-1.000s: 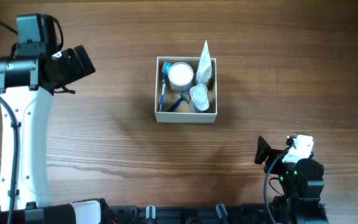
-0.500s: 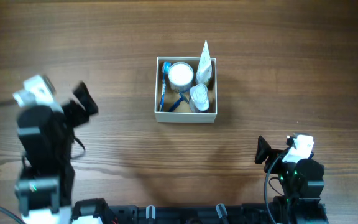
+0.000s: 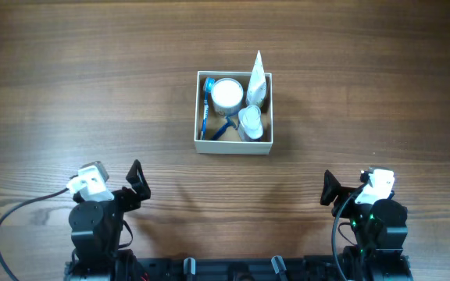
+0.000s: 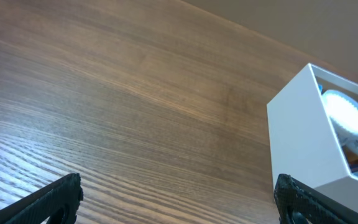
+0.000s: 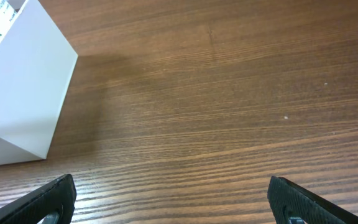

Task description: Pack container

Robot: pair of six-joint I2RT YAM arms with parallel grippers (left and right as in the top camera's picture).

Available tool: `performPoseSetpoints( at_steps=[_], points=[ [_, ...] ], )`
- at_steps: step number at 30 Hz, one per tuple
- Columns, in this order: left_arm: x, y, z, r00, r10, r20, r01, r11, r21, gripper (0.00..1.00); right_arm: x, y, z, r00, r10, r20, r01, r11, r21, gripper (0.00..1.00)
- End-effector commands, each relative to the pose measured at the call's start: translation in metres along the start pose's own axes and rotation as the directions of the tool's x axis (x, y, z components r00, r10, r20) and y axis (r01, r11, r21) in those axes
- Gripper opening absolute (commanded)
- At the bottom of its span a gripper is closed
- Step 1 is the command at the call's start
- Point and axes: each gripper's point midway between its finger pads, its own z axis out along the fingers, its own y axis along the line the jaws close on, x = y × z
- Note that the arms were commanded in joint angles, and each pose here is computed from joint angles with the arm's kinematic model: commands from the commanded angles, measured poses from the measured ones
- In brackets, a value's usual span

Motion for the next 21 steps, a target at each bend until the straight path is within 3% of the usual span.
performPoseSetpoints(
  at_steps=[1, 21],
  points=[
    [0.0075, -0.0013, 0.0027, 1.000, 0.008, 0.030, -0.009, 0.999, 0.031, 1.00, -0.0016, 0.0036, -0.0007, 1.000, -0.019, 0.010, 0.019, 1.000, -0.020, 1.00],
    [0.0047, -0.0017, 0.0025, 0.999, 0.008, 0.042, -0.010, 0.999, 0.031, 1.00, -0.0016, 0.0036, -0.0007, 1.000, -0.019, 0.010, 0.019, 1.000, -0.020, 1.00]
  ],
)
